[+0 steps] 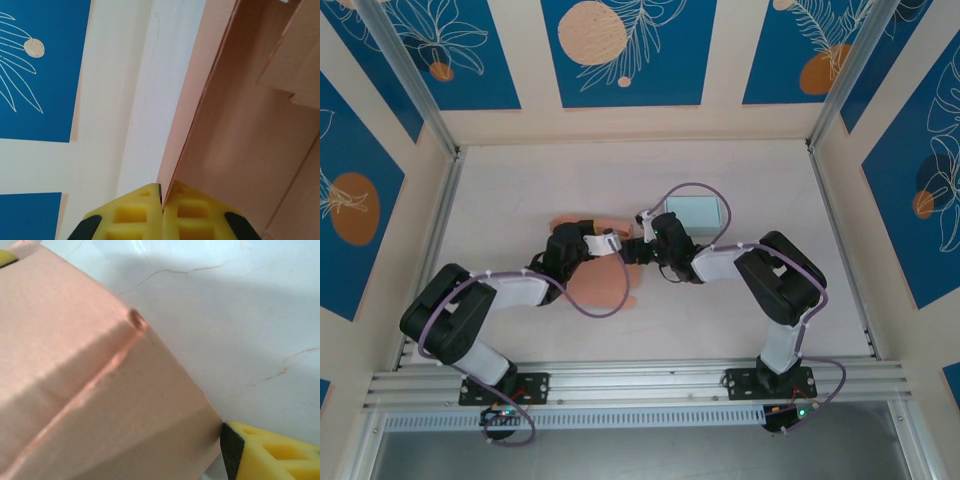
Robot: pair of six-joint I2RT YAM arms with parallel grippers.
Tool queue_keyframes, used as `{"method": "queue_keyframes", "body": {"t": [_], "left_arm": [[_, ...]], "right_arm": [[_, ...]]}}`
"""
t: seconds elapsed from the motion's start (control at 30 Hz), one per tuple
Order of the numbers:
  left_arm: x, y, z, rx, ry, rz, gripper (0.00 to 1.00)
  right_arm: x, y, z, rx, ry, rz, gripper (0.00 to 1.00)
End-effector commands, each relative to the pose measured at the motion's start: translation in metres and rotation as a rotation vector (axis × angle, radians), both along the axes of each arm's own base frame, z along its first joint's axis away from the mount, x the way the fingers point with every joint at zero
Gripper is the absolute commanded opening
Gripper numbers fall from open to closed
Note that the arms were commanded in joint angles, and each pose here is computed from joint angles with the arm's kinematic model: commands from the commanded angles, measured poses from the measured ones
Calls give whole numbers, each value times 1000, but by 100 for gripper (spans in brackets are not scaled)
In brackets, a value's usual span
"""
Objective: Fold the paper box
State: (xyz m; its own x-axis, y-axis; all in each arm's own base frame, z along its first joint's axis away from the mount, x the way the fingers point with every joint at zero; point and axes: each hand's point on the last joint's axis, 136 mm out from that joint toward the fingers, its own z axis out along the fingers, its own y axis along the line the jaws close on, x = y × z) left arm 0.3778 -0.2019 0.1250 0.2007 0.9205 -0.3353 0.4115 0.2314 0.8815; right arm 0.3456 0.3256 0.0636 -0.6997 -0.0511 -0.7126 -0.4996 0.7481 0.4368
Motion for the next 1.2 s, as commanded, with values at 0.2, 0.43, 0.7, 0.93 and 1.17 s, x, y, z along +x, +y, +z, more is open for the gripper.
{"method": "queue_keyframes", "body": {"t": [0.2, 0.43, 0.7, 0.93, 1.17], "left_arm": [[-17, -9, -12, 35, 60, -56, 0], [-18, -6, -5, 1, 61, -37, 19], [-32, -8, 68, -277, 46, -27, 90], [-54, 20, 144, -679, 59, 74, 100], [-44, 81, 141, -1150, 312, 488, 100]], "right_arm": [[19, 5, 4, -95, -190, -76, 53], [22, 2, 1, -119, -207, -97, 34], [23, -3, 8, -187, -281, -117, 24], [20, -9, 22, -199, -345, -139, 16], [16, -11, 29, -176, -362, -134, 16]]}}
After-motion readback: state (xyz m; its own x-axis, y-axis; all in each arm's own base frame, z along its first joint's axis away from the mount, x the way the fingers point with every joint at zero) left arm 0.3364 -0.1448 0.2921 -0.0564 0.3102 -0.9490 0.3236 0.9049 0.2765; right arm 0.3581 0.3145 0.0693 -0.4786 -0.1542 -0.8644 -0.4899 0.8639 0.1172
